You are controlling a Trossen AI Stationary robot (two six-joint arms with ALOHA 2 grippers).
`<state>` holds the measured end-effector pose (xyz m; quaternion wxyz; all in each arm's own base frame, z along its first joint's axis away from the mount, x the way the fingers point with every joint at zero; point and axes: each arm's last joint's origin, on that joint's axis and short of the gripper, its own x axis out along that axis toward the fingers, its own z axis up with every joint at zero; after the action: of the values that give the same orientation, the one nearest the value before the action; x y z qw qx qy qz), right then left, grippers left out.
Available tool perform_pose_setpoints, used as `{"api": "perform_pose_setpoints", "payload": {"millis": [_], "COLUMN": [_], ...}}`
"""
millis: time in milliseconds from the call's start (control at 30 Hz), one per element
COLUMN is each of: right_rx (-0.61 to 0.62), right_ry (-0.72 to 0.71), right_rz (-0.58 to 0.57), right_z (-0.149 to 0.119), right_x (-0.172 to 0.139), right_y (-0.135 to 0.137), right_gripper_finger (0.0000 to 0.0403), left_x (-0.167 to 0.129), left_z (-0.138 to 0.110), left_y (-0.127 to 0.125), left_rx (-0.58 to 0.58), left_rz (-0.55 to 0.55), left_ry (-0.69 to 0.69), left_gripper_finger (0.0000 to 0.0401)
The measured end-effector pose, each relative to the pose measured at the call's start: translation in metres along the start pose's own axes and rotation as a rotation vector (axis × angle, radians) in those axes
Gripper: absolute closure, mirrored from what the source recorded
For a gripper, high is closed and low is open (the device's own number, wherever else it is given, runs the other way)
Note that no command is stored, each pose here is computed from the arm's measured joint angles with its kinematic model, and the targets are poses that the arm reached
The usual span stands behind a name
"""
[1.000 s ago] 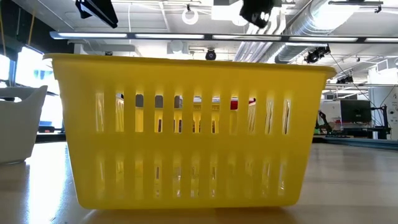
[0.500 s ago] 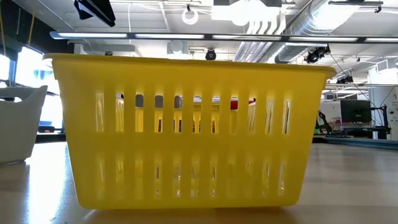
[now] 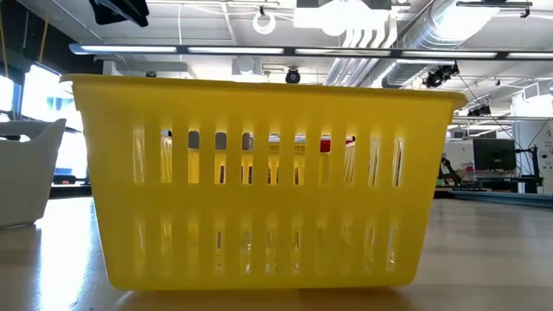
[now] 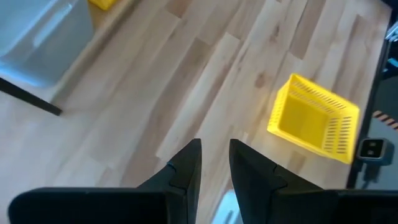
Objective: Stack baskets on shelf by color
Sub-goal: Stack the yellow bin on the yellow bins on the shelf
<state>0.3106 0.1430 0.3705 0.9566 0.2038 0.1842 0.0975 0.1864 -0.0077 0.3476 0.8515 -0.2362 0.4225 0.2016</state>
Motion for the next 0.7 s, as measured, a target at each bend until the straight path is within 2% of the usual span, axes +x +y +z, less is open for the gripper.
{"api": "perform_pose_setpoints", "payload": {"millis": [267,433,700], "right_rx": [0.129,0.187,0.317], "right_ry": [0.251,0.338,0.450], "right_rz": [-0.092,-0.119,-0.236], "right_z": [-0.041,-0.060,-0.086], "right_x": [0.026,0.043,0.061], "right_y": [-0.003,-0.006,-0.016], "right_gripper_finger": [0.0297,0.0297,0.0297], "left_x": [-0.003,-0.005,0.001], "left_z": [-0.009,-0.016,-0.023], "left_y": [-0.011,-0.018,-0.032], "left_rx": [-0.037,-0.038,-0.012], "left_rz": [-0.042,-0.063,-0.057], "left_ry": [0.020,0.028,0.055], "left_gripper_finger": [0.0327,0.0327,0.0327]}}
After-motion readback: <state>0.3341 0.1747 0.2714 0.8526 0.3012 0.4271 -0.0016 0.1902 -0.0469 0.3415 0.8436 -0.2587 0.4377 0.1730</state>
